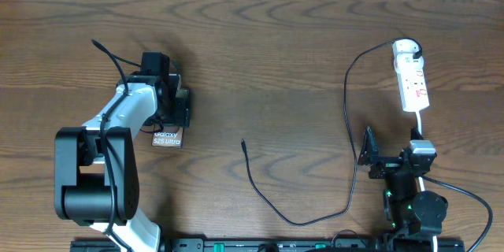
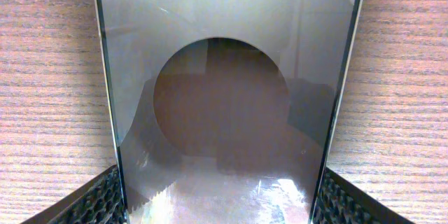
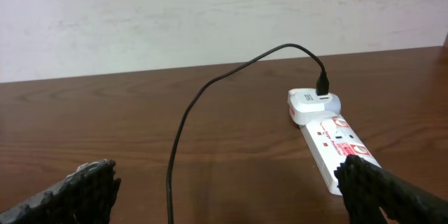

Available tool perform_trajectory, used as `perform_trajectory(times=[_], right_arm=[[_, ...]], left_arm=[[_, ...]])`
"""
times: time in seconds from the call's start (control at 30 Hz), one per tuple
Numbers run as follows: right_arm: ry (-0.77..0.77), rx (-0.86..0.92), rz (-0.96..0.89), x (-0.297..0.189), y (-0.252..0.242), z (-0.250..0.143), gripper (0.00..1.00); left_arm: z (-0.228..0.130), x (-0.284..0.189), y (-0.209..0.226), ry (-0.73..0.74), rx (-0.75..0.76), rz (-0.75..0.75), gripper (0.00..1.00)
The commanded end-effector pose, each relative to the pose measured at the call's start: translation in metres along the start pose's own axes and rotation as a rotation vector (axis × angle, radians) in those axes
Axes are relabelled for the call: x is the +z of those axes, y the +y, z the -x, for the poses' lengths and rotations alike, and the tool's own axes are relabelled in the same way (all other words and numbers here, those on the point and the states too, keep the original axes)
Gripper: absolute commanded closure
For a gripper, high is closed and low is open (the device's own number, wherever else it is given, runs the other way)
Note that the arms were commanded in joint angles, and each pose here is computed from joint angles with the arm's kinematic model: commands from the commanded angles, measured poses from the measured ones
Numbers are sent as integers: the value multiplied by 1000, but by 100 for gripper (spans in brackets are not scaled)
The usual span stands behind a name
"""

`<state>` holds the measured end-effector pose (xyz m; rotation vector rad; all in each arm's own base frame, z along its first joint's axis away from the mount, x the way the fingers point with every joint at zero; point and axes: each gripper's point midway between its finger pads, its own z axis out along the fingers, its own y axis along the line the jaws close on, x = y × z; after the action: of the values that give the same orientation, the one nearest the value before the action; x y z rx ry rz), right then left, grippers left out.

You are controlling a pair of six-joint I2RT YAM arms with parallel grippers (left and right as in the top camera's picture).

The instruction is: Plug charger to phone and switch on socket

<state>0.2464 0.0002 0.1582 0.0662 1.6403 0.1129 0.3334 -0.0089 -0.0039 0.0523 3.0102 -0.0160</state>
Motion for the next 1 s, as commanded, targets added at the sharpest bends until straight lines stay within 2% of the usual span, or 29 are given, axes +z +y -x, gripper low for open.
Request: perform_trajectory(times=[0.0,0.23,0.3,0.73,0.97], right_arm=[[1,12,6,0,1,-1,1],[1,12,6,0,1,-1,1],[1,12,6,0,1,-1,1],[1,12,6,0,1,-1,1],[1,12,6,0,1,-1,1]], left_arm=[[-24,16,-4,80,-5,-29,27],[-24,16,-4,80,-6,-29,28],[-24,16,-4,80,-5,-29,33],[-24,16,-4,80,-6,-29,35],[-24,16,-4,80,-5,-29,42]])
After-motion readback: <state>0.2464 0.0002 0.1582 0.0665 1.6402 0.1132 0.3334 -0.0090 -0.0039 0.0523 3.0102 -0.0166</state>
